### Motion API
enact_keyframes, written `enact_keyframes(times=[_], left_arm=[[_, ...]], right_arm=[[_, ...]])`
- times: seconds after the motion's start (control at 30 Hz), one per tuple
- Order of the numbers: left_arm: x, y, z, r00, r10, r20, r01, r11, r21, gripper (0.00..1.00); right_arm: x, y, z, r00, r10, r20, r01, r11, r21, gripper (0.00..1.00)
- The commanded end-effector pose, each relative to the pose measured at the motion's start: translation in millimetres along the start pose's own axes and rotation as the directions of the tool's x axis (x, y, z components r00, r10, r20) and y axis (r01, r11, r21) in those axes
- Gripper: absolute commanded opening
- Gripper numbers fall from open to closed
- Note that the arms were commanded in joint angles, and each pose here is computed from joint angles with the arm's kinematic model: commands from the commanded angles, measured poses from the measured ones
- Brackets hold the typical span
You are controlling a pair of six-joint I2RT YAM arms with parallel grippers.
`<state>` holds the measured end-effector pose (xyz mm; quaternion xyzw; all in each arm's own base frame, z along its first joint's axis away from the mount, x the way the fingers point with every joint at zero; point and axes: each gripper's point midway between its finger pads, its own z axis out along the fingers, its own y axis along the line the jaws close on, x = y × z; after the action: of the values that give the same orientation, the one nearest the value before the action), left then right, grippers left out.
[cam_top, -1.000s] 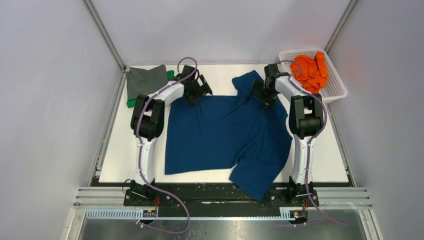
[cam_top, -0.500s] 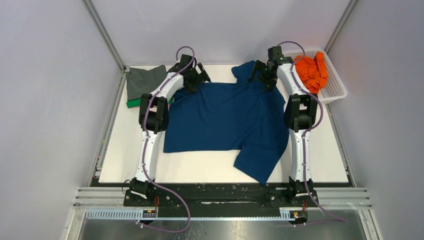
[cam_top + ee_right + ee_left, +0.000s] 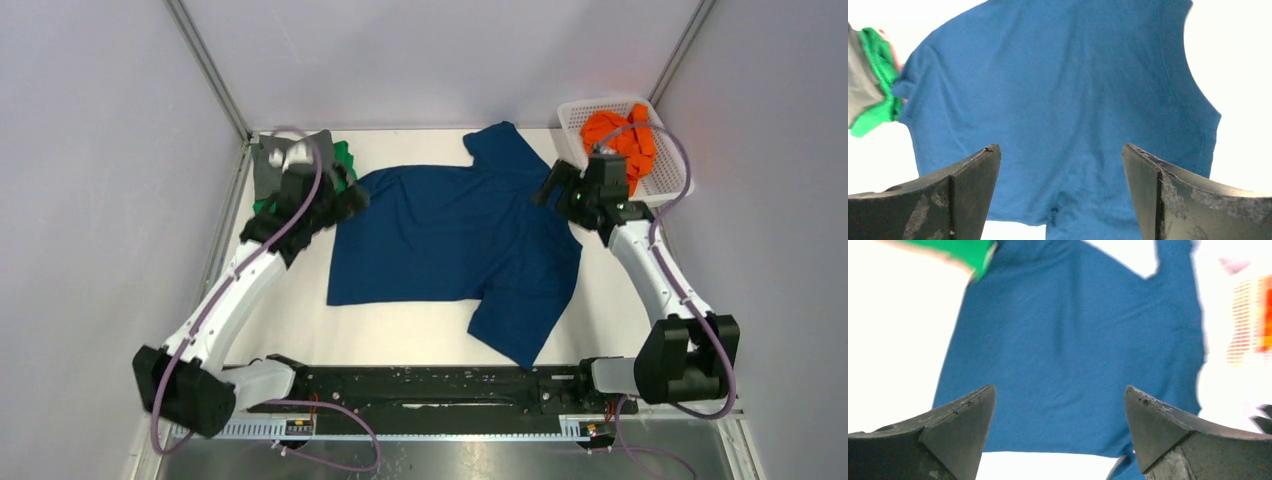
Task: Fold and stack the t-shirts
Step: Flatten out the tshirt, then grab the side of the flattened tshirt closest away from the robot with both arms
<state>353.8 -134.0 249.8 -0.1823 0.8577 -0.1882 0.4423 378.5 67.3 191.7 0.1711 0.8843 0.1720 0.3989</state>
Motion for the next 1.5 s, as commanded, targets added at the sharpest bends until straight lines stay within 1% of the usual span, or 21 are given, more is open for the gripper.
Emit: enact_keyframes(times=[0.0, 0.07, 0.1, 0.13, 0.27, 0.33, 0.43, 0.57, 0.63, 0.73, 0.8, 0.9, 0.97, 1.0, 1.07, 1.13, 1.27, 1.33, 1.47], left_arm=[[108.3, 127.6, -7.8, 0.978, -0.111, -0.174, 0.034, 0.918, -0.395, 0.99], [130.7, 152.3, -16.1, 0.969, -0.184, -0.165, 0.095, 0.893, -0.44, 0.98], [145.0, 165.1, -17.3, 0.964, -0.207, -0.168, 0.11, 0.883, -0.456, 0.96], [150.4, 170.4, -15.2, 0.962, -0.227, -0.155, 0.135, 0.881, -0.454, 0.94], [161.0, 173.8, -0.8, 0.946, -0.299, -0.128, 0.218, 0.875, -0.433, 0.84], [163.8, 176.9, 5.3, 0.941, -0.317, -0.117, 0.236, 0.863, -0.447, 0.76], [170.5, 184.9, 10.1, 0.937, -0.328, -0.119, 0.233, 0.842, -0.486, 0.63], [185.2, 192.1, 11.4, 0.924, -0.349, -0.158, 0.219, 0.82, -0.528, 0.51], [192.6, 195.9, 8.7, 0.916, -0.358, -0.178, 0.21, 0.81, -0.548, 0.46], [201.0, 204.9, 4.9, 0.914, -0.363, -0.183, 0.199, 0.793, -0.577, 0.44], [202.8, 204.7, 7.4, 0.912, -0.362, -0.191, 0.196, 0.795, -0.574, 0.41], [203.7, 199.6, 14.1, 0.908, -0.355, -0.223, 0.177, 0.807, -0.564, 0.24], [203.3, 195.3, 17.7, 0.908, -0.341, -0.243, 0.159, 0.817, -0.554, 0.04], [203.2, 194.7, 18.4, 0.909, -0.331, -0.253, 0.145, 0.821, -0.552, 0.0], [202.4, 192.6, 18.4, 0.912, -0.308, -0.27, 0.12, 0.831, -0.543, 0.0], [198.5, 191.8, 17.0, 0.919, -0.29, -0.266, 0.108, 0.835, -0.539, 0.0], [194.8, 191.6, 11.0, 0.925, -0.278, -0.259, 0.103, 0.839, -0.534, 0.0], [192.3, 190.1, 9.0, 0.927, -0.274, -0.255, 0.104, 0.843, -0.528, 0.0], [190.8, 190.3, 7.5, 0.929, -0.273, -0.25, 0.105, 0.841, -0.53, 0.0]], right_arm=[[45.2, -17.7, -7.1, 0.998, 0.042, -0.041, -0.039, 0.997, 0.069, 0.99], [71.6, -27.8, -18.1, 0.998, 0.012, -0.064, -0.004, 0.994, 0.113, 0.99], [83.7, -33.2, -22.5, 0.997, -0.005, -0.075, 0.015, 0.992, 0.128, 0.99], [96.8, -37.3, -28.1, 0.996, -0.021, -0.086, 0.032, 0.99, 0.135, 0.99], [145.9, -54.3, -35.3, 0.983, -0.079, -0.166, 0.106, 0.981, 0.159, 1.0], [163.5, -65.7, -37.3, 0.974, -0.094, -0.206, 0.134, 0.973, 0.188, 0.99], [173.5, -79.1, -44.5, 0.964, -0.104, -0.243, 0.163, 0.959, 0.234, 0.99], [173.6, -87.3, -49.4, 0.963, -0.12, -0.241, 0.184, 0.947, 0.262, 0.99], [173.5, -90.0, -51.6, 0.961, -0.121, -0.247, 0.19, 0.941, 0.278, 0.99], [172.4, -92.1, -52.0, 0.962, -0.12, -0.246, 0.191, 0.937, 0.293, 0.99], [173.4, -92.7, -51.1, 0.961, -0.117, -0.251, 0.192, 0.936, 0.296, 1.0], [175.6, -95.5, -51.7, 0.957, -0.114, -0.267, 0.197, 0.93, 0.31, 0.99], [176.4, -97.6, -53.4, 0.955, -0.108, -0.277, 0.199, 0.925, 0.325, 0.99], [177.7, -98.2, -54.8, 0.953, -0.103, -0.284, 0.198, 0.923, 0.33, 0.99], [181.6, -95.4, -57.6, 0.945, -0.101, -0.31, 0.203, 0.925, 0.32, 0.99], [193.0, -91.2, -62.5, 0.923, -0.113, -0.368, 0.232, 0.926, 0.297, 0.98], [228.0, -77.0, -73.5, 0.847, -0.169, -0.503, 0.313, 0.925, 0.216, 0.93], [246.3, -72.4, -76.0, 0.809, -0.178, -0.559, 0.327, 0.928, 0.178, 0.88], [274.0, -60.2, -78.8, 0.733, -0.227, -0.641, 0.368, 0.925, 0.092, 0.81]])
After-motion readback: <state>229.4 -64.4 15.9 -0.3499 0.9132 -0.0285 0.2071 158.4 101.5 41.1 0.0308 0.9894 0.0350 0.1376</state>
